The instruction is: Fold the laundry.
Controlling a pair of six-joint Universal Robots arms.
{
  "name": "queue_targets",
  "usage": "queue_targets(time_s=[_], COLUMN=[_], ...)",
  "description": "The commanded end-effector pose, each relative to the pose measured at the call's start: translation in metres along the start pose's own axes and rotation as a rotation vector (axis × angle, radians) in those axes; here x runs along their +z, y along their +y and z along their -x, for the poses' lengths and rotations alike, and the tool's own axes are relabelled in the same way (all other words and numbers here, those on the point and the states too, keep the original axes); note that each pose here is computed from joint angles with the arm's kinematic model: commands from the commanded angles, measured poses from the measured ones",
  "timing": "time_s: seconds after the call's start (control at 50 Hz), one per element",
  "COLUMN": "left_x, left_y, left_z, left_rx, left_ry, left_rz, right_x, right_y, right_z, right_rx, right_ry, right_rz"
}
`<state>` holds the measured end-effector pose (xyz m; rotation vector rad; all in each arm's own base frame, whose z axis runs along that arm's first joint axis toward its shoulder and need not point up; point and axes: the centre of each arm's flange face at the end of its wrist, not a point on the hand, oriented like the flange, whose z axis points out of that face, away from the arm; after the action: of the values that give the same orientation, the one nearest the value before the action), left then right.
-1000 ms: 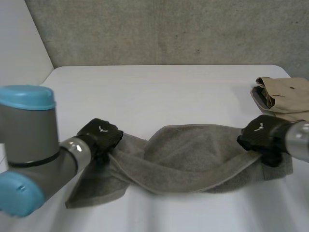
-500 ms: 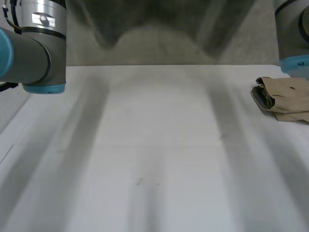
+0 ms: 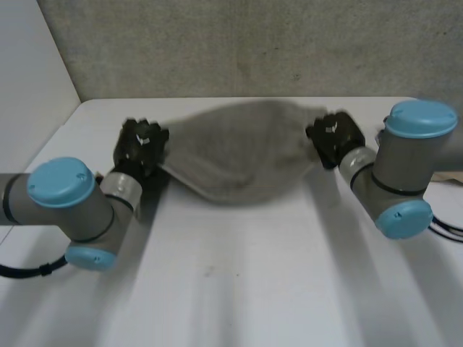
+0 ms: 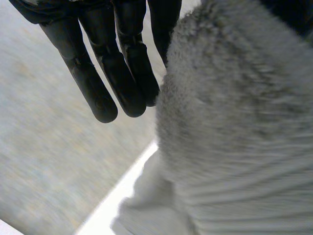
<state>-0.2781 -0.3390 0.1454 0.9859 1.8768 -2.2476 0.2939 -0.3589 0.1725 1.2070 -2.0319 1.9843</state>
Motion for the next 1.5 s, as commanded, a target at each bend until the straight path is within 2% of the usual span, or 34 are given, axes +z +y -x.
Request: queue_targets(time_s=[0.02, 0.16, 0.26, 0.42, 0.62, 0.7, 0.86, 0.96, 1.12, 1.2, 1.34, 1.36, 1.42, 1.44, 1.5], left_x=[-0.026, -0.049, -0.065, -0.081, -0.089, -0.086, -0.080, -0.067, -0.056, -0.062, -0.110, -0.124, -0.148, -0.164, -0.182], left_y=[0.017, -0.007, -0.019, -0.016, 0.011, 0.019, 0.036, 0.043, 0.047, 0.025, -0.014, -0.018, -0.022, -0.024, -0.028], left_z=[-0.013, 0.016, 0.025, 0.038, 0.050, 0.050, 0.048, 0.050, 0.062, 0.074, 0.080, 0.077, 0.069, 0.064, 0.059], left_rx=[0.055, 0.033, -0.020, -0.218, -0.532, -0.569, -0.567, -0.561, -0.527, -0.443, -0.121, -0.038, 0.084, 0.156, 0.230], left_ry=[0.105, 0.100, 0.079, 0.030, -0.035, -0.051, -0.055, -0.073, -0.108, -0.108, 0.008, 0.065, 0.183, 0.273, 0.384], left_rz=[0.173, 0.246, 0.248, 0.309, 0.510, 0.532, 0.567, 0.525, 0.464, 0.429, 0.518, 0.566, 0.658, 0.715, 0.777], right_x=[-0.019, -0.055, -0.067, -0.079, -0.079, -0.079, -0.080, -0.082, -0.085, -0.096, -0.137, -0.143, -0.169, -0.174, -0.190], right_y=[0.016, 0.000, 0.016, 0.038, 0.049, 0.049, 0.051, 0.052, 0.049, 0.031, 0.020, 0.020, 0.018, 0.018, 0.018], right_z=[0.006, -0.020, -0.022, -0.028, -0.035, -0.035, -0.033, -0.031, -0.034, -0.042, -0.046, -0.045, -0.038, -0.038, -0.039], right_rx=[0.028, 0.045, 0.065, 0.112, 0.195, 0.210, 0.235, 0.238, 0.221, 0.174, -0.076, -0.102, -0.194, -0.211, -0.246], right_ry=[-0.057, -0.034, -0.053, -0.069, -0.063, -0.060, -0.062, -0.066, -0.065, -0.070, -0.197, -0.224, -0.347, -0.365, -0.435], right_rz=[0.142, 0.128, 0.177, 0.233, 0.237, 0.239, 0.246, 0.250, 0.255, 0.244, 0.390, 0.414, 0.507, 0.521, 0.567])
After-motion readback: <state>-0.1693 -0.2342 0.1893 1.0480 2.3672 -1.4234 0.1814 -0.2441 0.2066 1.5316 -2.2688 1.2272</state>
